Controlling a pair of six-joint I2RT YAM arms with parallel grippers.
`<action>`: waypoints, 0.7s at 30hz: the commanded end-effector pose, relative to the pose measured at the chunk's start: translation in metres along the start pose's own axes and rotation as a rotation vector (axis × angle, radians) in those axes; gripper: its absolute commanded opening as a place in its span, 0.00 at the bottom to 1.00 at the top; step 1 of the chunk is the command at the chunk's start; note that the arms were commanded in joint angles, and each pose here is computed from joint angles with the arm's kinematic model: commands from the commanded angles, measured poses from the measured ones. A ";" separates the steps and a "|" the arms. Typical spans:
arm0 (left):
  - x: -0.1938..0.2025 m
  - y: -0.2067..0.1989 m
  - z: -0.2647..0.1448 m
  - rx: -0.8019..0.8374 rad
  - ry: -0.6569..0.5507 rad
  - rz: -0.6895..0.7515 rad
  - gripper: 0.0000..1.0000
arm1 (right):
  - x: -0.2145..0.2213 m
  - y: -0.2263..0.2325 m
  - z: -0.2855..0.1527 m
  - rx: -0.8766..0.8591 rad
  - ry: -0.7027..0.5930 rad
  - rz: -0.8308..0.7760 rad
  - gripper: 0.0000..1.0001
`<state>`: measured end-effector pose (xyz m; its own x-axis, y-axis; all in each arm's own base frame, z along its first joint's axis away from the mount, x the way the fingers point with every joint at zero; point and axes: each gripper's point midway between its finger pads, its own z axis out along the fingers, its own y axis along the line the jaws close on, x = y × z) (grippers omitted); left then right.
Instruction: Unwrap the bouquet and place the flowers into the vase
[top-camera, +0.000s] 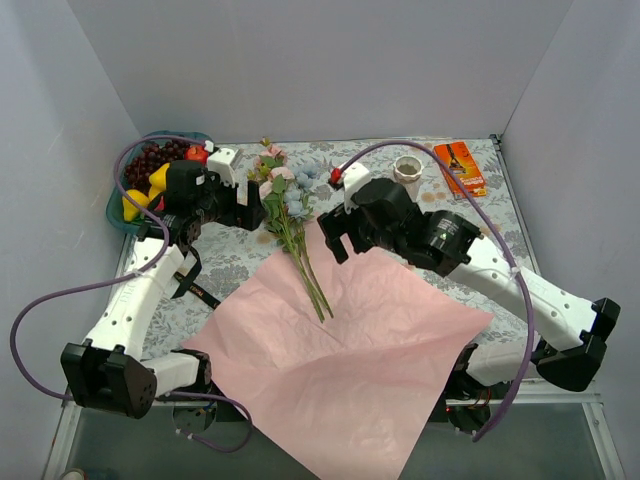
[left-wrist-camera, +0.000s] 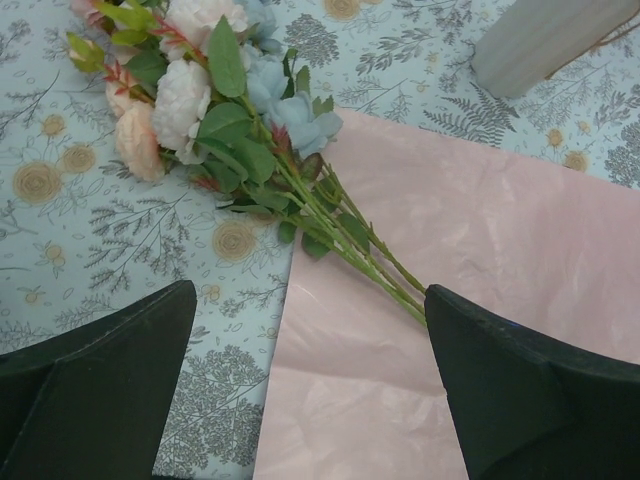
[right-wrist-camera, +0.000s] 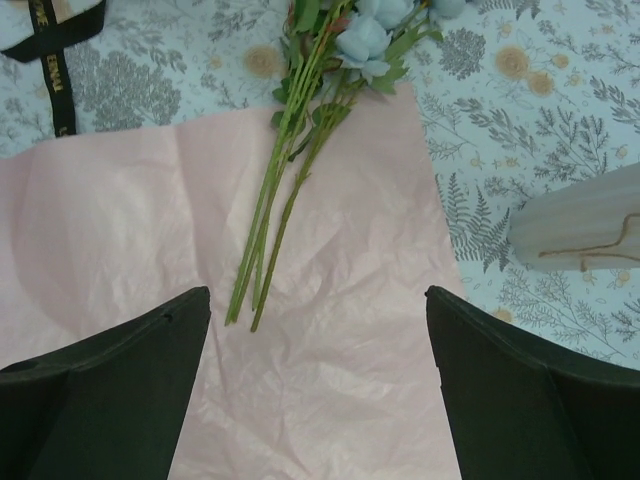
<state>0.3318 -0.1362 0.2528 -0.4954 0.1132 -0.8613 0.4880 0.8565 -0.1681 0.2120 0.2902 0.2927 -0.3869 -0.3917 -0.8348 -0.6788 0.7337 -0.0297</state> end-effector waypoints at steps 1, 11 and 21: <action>0.004 0.017 -0.009 -0.016 0.027 -0.095 0.98 | -0.052 -0.006 0.004 -0.109 -0.104 0.046 0.96; 0.055 0.068 0.009 -0.123 0.152 -0.219 0.91 | -0.008 0.008 0.127 -0.107 0.064 0.006 0.66; 0.093 0.084 0.007 -0.203 0.226 -0.218 0.92 | 0.038 0.028 0.202 -0.104 0.144 -0.051 0.63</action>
<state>0.3327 -0.0664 0.1495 -0.7543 -0.0068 -0.6565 0.2218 0.9385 -0.2646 0.2939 0.3860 0.1404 -0.4953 -0.5481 -0.6740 -0.7442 0.6679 0.0037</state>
